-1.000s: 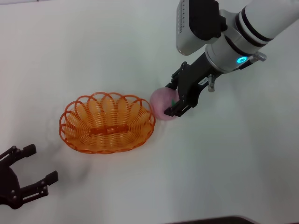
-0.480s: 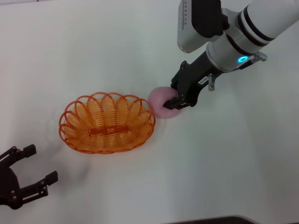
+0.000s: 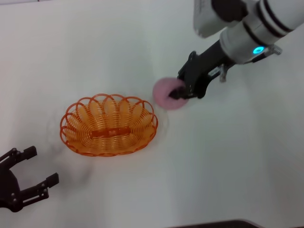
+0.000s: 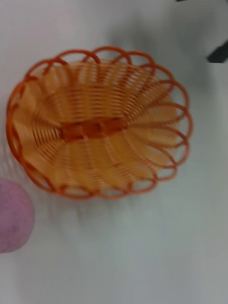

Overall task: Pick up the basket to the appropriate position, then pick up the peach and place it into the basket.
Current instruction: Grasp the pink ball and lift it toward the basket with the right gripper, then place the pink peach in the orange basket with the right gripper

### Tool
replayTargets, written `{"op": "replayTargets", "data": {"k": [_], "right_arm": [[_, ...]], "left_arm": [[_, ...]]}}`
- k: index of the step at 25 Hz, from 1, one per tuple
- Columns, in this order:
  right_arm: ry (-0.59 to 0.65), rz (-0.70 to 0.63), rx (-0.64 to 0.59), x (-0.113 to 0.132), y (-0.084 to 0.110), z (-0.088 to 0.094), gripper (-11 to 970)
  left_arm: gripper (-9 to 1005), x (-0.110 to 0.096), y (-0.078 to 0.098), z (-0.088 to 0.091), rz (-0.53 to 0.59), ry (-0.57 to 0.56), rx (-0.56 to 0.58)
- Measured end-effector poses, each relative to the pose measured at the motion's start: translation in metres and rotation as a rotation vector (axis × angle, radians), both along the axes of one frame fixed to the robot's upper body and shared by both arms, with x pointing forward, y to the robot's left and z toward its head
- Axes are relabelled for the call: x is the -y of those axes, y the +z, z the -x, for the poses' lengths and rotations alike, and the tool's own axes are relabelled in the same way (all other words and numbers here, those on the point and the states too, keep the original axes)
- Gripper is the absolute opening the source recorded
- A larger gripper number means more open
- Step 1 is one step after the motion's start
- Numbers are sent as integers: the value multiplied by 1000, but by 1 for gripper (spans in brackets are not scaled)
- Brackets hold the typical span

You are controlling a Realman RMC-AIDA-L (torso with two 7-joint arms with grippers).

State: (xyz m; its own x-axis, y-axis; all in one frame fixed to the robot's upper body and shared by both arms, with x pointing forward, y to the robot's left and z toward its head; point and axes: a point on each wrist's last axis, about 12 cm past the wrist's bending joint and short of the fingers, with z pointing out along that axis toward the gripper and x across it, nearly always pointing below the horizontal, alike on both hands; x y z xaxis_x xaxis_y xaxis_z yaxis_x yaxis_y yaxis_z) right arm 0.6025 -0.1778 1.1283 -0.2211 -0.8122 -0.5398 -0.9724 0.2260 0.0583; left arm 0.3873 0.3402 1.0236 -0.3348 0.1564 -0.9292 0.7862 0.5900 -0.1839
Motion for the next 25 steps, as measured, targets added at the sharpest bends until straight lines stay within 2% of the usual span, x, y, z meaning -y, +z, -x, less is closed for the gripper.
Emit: {"op": "replayTargets", "data": {"k": [5, 14, 19, 25], "right_arm": [[-49, -60, 21, 18, 15, -1, 208], [-23, -132, -26, 34, 18, 9, 159], [21, -208, -44, 31, 24, 15, 156], [69, -271, -63, 13, 24, 18, 164]], "left_arm": [[895, -1, 0, 1, 2, 9, 3], [845, -3, 1, 2, 2, 17, 5], [839, -3, 1, 2, 1, 18, 5], [839, -3, 1, 2, 3, 20, 6]]}}
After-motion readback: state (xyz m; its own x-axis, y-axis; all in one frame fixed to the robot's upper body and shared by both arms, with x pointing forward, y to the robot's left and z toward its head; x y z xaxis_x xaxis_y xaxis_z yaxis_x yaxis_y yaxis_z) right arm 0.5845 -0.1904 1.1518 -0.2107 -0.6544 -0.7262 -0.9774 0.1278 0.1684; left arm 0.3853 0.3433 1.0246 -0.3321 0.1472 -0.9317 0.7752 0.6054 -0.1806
